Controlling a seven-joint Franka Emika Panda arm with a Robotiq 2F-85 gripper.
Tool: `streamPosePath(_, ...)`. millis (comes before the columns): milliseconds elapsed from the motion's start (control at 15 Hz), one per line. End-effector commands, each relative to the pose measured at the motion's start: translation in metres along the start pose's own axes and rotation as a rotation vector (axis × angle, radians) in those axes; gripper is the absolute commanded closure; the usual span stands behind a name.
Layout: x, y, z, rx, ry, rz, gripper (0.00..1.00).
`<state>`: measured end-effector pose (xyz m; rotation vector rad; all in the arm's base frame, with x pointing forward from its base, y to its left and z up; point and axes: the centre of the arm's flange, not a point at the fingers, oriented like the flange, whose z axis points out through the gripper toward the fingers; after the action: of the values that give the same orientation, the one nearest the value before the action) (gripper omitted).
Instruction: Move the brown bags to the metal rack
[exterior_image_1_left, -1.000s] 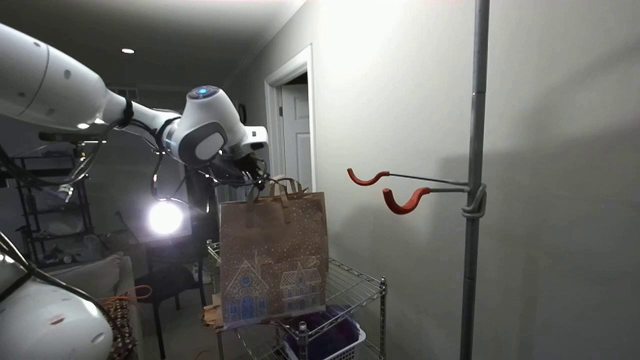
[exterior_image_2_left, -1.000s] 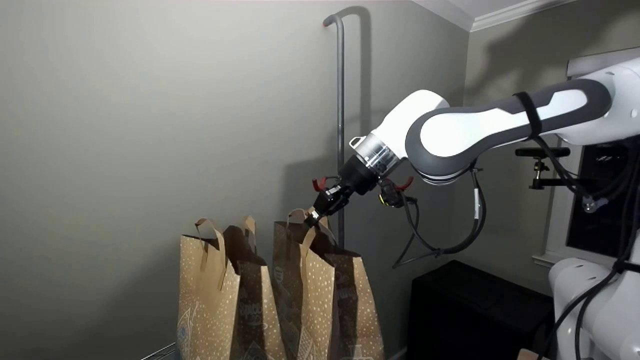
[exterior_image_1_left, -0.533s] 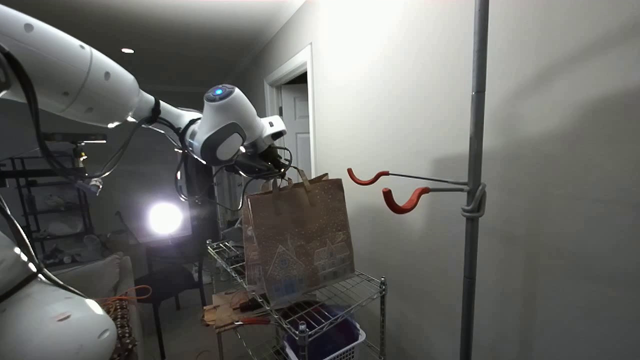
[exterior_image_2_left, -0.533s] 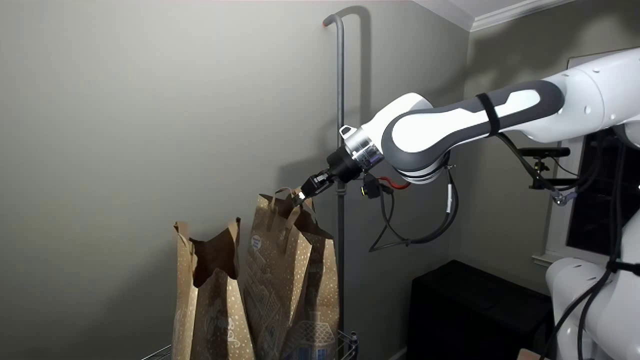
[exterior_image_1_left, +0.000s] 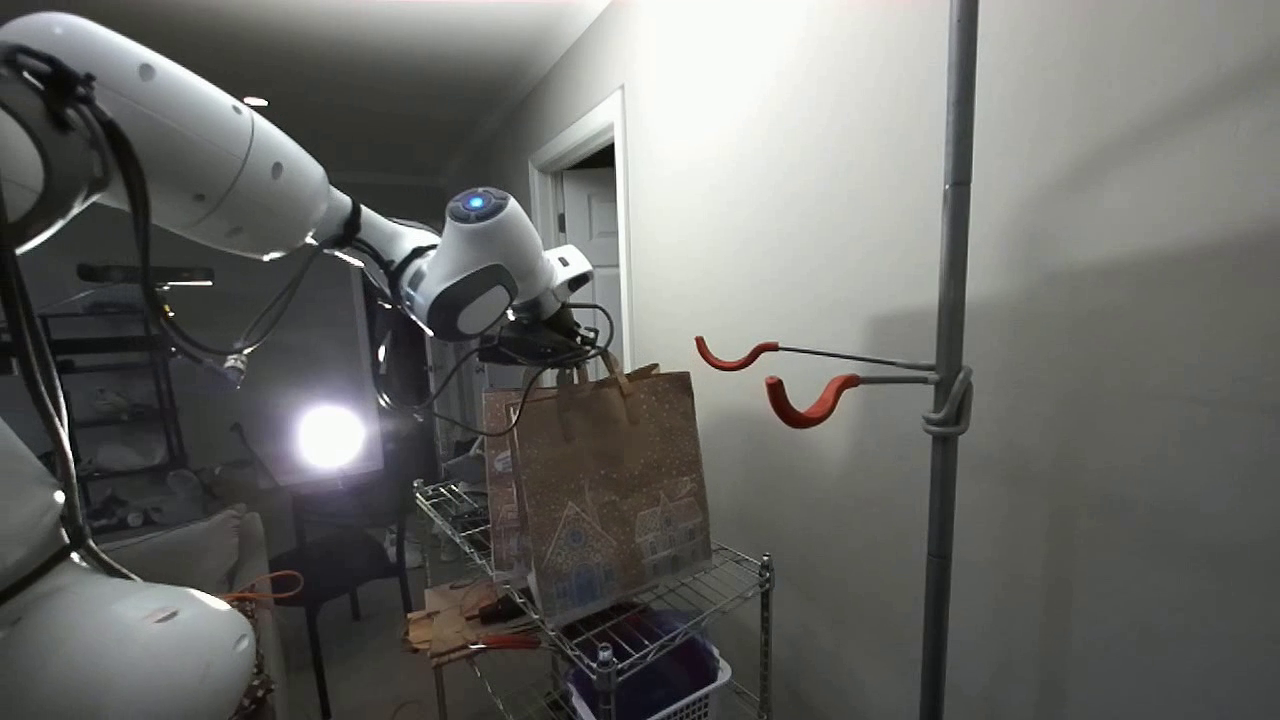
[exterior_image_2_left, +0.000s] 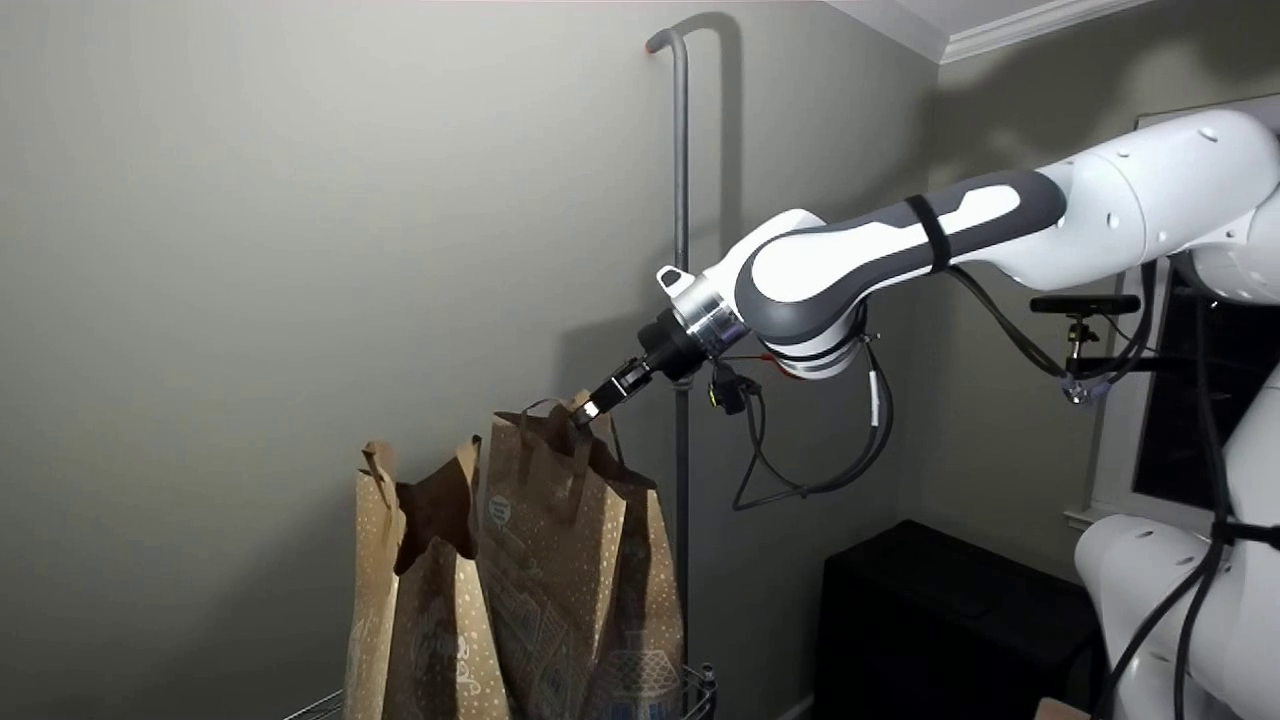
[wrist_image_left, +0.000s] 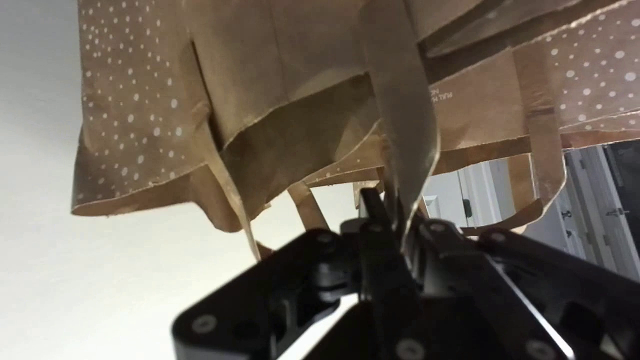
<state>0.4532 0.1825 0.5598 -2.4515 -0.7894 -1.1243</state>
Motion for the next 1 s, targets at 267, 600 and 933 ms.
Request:
streamPosePath(267,-0.005,-0.001,0.003,0.041,0.033,-0.095,0.34)
streamPosePath(600,-0.004,-0.006,0.004,0.035,0.042,-0.106,0.03)
streamPosePath(933,-0.003,-0.013,-0.015,-0.018,0.040,-0.046,0.00)
